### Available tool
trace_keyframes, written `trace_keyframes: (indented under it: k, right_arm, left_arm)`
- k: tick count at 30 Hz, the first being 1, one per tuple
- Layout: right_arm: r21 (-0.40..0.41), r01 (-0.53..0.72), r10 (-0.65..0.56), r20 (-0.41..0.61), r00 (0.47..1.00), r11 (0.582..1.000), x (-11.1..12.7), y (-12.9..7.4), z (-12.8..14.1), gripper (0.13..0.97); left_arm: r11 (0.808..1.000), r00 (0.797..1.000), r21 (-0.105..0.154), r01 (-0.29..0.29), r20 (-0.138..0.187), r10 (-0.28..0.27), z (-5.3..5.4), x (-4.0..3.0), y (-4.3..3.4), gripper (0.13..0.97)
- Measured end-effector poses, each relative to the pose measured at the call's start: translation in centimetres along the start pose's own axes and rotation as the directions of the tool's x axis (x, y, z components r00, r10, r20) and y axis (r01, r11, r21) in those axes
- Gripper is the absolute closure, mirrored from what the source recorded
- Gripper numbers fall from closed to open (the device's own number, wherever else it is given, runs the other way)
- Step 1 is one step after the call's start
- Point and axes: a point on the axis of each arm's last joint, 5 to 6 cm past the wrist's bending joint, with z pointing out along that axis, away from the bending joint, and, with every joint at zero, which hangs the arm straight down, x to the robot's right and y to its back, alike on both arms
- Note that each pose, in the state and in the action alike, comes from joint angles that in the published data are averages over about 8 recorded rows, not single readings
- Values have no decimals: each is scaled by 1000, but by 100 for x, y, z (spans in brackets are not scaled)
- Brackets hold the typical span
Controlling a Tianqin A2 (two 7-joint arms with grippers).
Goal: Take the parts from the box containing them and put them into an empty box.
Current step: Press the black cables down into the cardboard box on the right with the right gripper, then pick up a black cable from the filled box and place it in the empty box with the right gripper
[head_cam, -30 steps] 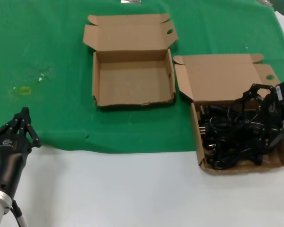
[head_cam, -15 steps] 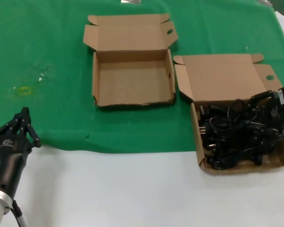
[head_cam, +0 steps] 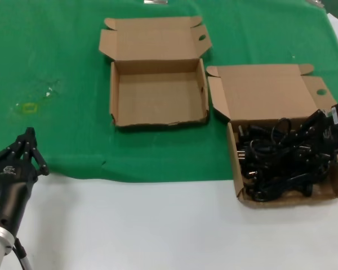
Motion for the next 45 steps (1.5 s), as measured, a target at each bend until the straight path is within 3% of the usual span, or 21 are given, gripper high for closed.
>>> trace_keyframes:
  k: [6,18,29,35,45]
  right_arm:
    - [0,-7,7,-5,1000,1000,-10,4,-41,832]
    - [22,-30,31,-50,998,999,118,-91,-264,879]
    - [82,-30,38,-96,995,996,378,-365,-418,880]
    - [117,-12,26,-118,993,993,536,-529,-333,881]
    - [168,25,-1,-143,990,985,742,-790,32,881]
  left_arm:
    - [1000,1000,0,0,0,0,0,0,0,953]
    - [1000,1000,0,0,0,0,0,0,0,953]
    - [1000,1000,0,0,0,0,0,0,0,953]
    - [1000,1000,0,0,0,0,0,0,0,953]
    - [1000,1000,0,0,0,0,0,0,0,953]
